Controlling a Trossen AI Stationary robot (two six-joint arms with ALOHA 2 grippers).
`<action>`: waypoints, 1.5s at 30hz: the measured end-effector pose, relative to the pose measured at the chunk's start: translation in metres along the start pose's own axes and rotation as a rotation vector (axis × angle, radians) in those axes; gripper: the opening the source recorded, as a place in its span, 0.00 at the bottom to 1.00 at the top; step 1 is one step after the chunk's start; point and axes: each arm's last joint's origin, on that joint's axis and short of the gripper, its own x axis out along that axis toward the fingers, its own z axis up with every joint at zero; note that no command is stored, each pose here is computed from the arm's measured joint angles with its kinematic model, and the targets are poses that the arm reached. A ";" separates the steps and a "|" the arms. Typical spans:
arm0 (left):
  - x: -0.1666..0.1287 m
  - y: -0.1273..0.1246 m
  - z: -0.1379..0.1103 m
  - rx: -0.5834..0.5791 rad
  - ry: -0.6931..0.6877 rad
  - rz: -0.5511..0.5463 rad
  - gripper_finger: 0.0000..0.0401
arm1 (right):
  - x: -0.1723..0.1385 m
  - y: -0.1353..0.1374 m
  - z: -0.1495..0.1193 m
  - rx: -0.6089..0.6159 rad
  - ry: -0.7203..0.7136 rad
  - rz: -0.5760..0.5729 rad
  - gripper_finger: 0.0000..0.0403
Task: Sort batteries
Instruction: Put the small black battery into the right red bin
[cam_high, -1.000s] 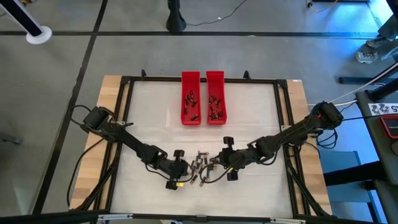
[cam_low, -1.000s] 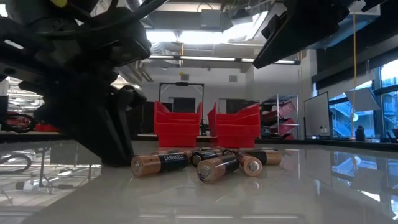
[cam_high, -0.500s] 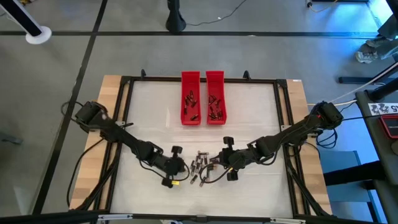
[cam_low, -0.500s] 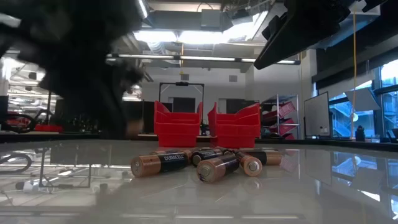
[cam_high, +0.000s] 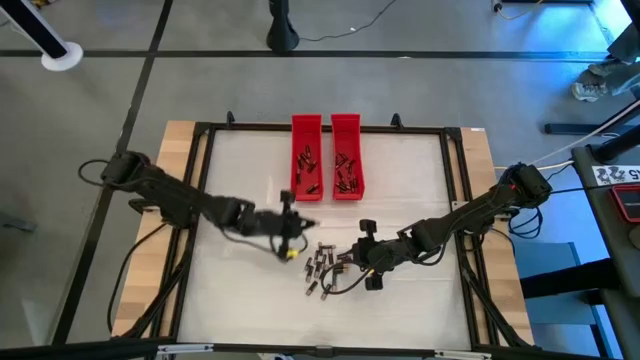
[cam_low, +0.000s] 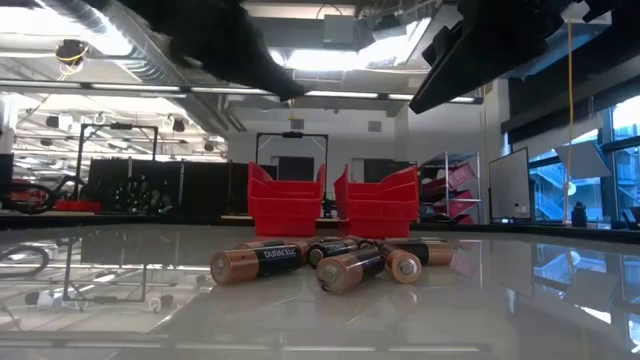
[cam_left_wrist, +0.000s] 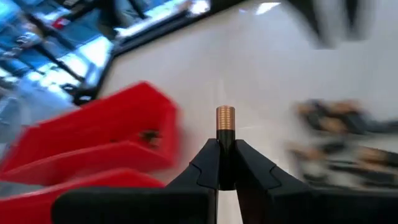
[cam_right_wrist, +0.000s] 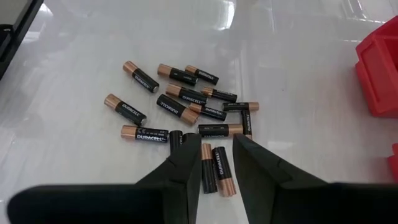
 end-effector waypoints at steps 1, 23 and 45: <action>0.004 0.009 0.000 0.002 -0.005 0.024 0.04 | 0.000 0.000 0.000 0.009 0.000 -0.002 0.24; 0.108 0.156 0.006 -0.332 -0.046 -0.002 0.04 | -0.001 -0.008 -0.009 0.032 0.052 -0.199 0.24; 0.147 0.162 -0.015 -0.526 0.122 -0.025 0.26 | -0.002 -0.009 -0.013 0.030 0.098 -0.212 0.24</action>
